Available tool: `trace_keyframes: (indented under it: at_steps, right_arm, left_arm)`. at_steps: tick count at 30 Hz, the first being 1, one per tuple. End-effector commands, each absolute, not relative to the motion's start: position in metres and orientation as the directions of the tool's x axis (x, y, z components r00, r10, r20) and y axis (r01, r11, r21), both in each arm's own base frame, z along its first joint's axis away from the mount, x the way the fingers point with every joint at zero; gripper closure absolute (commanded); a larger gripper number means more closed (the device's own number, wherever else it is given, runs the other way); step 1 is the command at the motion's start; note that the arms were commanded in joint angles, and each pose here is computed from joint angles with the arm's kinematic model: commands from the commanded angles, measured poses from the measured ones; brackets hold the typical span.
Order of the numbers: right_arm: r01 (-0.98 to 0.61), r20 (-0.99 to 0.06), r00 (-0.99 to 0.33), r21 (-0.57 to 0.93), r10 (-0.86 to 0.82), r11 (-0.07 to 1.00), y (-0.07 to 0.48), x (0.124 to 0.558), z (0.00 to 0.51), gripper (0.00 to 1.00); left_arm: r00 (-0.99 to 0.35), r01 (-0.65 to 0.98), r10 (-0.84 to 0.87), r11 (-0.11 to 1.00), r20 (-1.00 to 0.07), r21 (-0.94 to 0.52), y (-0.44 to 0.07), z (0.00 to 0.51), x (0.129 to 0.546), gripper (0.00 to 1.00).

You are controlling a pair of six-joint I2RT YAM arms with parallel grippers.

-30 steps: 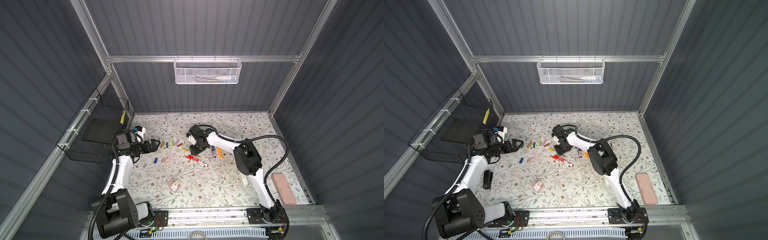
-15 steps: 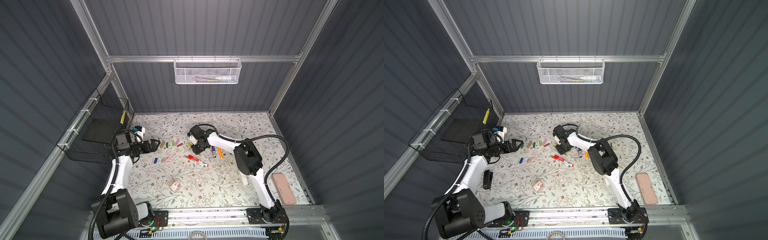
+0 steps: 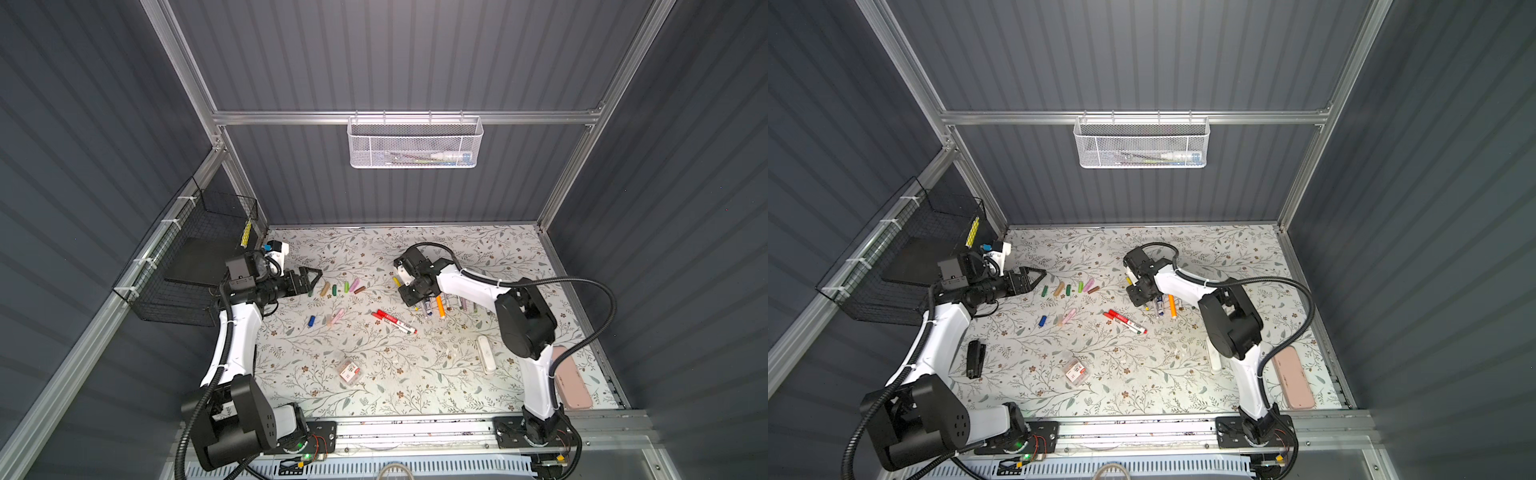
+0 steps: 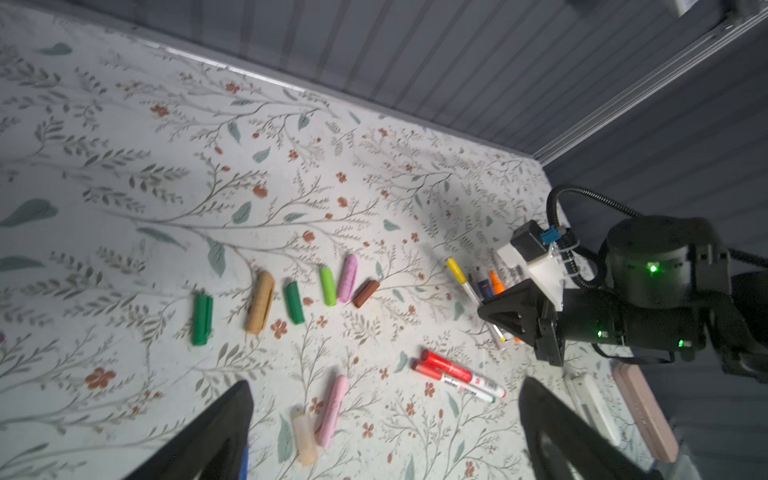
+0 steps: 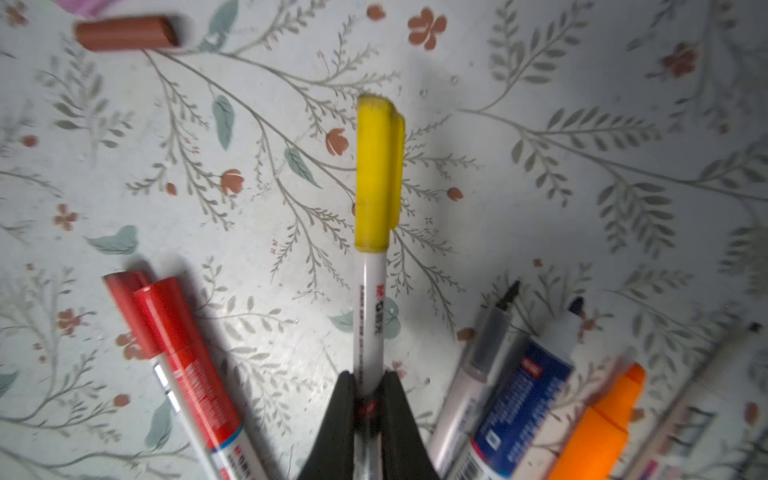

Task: Open the pen caps
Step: 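Lift the yellow-capped marker toward the left gripper while the left closes on its cap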

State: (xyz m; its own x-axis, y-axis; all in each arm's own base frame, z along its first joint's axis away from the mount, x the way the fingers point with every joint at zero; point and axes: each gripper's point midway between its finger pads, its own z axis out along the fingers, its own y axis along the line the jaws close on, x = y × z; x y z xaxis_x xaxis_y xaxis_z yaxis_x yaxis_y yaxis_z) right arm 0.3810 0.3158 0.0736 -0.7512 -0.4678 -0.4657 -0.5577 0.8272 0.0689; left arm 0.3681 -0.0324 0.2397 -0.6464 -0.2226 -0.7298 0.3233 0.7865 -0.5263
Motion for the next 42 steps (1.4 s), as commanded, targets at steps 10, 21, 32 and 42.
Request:
trace_keyframes:
  at_steps: [10,21,32,42]
  right_arm:
    - [-0.496,-0.728,-0.684,0.497,0.032,0.712,0.339,0.358,0.208,1.00]
    - [-0.521,-0.711,-0.685,0.631,0.160,0.575,0.362,0.331,0.230,1.00]
    - [-0.531,-0.700,-0.704,0.631,0.121,0.565,0.380,0.327,0.225,1.00]
    - [-0.533,-0.696,-0.712,0.624,0.096,0.571,0.385,0.326,0.213,1.00]
  left_arm:
    - [-0.592,0.593,-0.302,0.465,-0.747,-0.658,-0.128,0.323,0.420,0.03]
    - [-0.692,0.628,-0.176,0.330,-0.700,-0.704,-0.213,0.271,0.397,0.12]
    - [-0.741,0.624,-0.077,0.286,-0.667,-0.727,-0.253,0.248,0.378,0.32]
    - [-0.744,0.616,-0.090,0.294,-0.662,-0.731,-0.253,0.248,0.383,0.65]
